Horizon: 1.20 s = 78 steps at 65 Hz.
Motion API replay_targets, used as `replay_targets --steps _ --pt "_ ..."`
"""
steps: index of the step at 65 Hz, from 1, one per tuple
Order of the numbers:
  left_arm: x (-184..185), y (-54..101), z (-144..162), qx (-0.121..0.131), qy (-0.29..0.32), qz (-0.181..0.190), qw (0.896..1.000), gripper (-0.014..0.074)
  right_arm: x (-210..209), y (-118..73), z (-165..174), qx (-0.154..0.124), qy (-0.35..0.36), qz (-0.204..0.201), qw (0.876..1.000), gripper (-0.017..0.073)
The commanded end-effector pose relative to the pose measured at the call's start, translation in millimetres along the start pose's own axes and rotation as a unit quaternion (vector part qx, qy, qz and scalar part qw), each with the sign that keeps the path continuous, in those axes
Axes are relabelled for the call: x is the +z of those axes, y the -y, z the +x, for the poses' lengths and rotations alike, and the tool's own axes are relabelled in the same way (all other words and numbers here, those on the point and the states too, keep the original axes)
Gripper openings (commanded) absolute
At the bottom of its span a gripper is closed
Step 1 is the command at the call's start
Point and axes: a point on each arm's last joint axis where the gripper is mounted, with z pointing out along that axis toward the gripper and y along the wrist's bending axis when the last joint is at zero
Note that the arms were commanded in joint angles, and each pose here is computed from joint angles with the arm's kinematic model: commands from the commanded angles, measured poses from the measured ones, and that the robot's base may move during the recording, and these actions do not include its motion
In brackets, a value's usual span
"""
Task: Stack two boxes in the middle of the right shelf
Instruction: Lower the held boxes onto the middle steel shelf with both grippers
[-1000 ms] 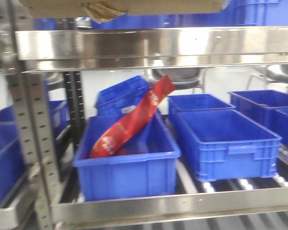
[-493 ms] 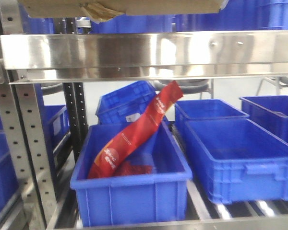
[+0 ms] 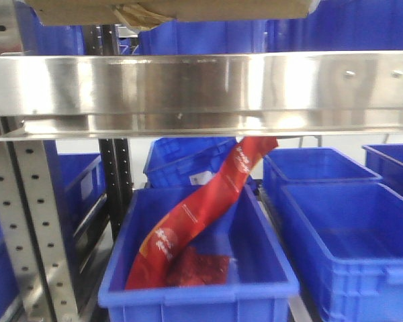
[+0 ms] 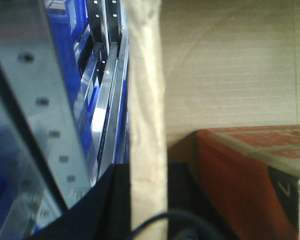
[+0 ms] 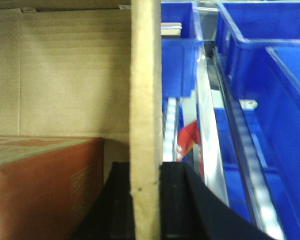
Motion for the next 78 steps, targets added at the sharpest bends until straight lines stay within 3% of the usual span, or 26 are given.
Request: replay_targets --steps 1,78 --pt "-7.1 -4.8 -7.4 0.005 0.025 -0.008 1.0 -0.0111 -12.8 2.1 -14.3 -0.003 0.05 -0.008 0.999 -0.0154" --pt "-7.1 -4.8 -7.4 0.005 0.025 -0.008 1.0 -0.0111 -12.8 2.1 -14.3 -0.003 0.05 -0.008 0.999 -0.0154"
